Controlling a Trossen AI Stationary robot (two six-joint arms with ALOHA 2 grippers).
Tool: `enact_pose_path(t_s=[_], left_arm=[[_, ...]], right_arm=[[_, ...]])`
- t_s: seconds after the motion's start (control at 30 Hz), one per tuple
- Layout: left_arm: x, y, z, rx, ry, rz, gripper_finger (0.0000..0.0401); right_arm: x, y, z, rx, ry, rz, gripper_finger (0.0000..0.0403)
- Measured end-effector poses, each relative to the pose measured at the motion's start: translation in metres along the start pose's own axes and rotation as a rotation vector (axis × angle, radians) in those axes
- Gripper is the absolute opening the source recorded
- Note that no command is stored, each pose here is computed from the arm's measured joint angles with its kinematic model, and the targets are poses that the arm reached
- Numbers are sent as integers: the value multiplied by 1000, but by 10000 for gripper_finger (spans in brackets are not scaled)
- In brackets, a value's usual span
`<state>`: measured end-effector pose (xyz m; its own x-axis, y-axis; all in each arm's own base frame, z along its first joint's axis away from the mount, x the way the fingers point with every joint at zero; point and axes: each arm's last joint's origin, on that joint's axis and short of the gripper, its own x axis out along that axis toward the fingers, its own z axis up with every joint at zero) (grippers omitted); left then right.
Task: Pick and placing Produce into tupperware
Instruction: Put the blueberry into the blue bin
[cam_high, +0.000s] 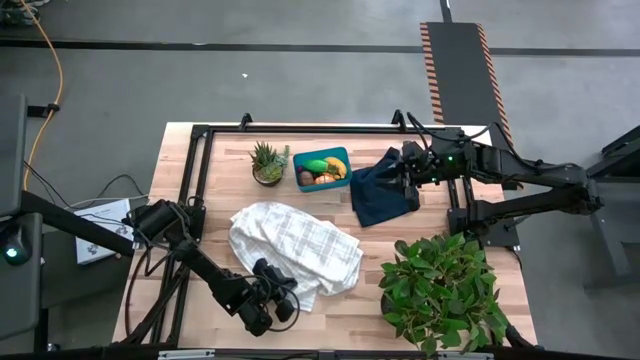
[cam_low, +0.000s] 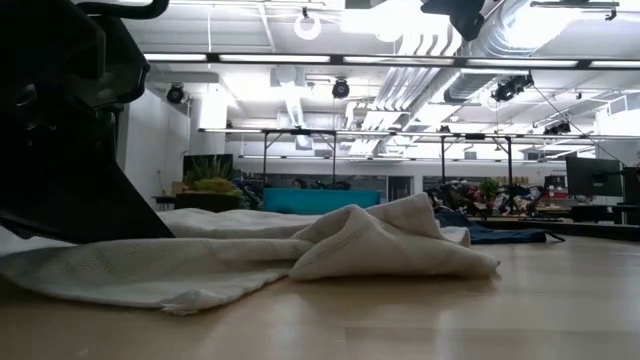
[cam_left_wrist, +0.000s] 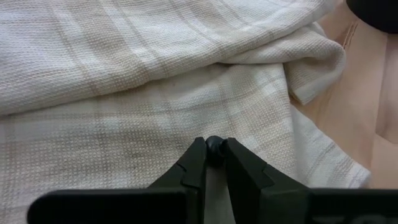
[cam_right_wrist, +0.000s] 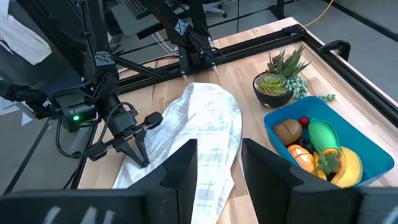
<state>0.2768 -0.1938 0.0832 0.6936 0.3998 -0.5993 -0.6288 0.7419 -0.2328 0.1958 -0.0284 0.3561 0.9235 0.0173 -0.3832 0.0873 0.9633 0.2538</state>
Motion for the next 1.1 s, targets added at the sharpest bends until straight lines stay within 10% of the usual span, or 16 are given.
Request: enact_pose_path(t_s=[1.1], left_arm=[[-32, -53, 69, 52, -141, -102, 24]], right_arm=[[0, 0, 2, -30, -15, 3, 116]])
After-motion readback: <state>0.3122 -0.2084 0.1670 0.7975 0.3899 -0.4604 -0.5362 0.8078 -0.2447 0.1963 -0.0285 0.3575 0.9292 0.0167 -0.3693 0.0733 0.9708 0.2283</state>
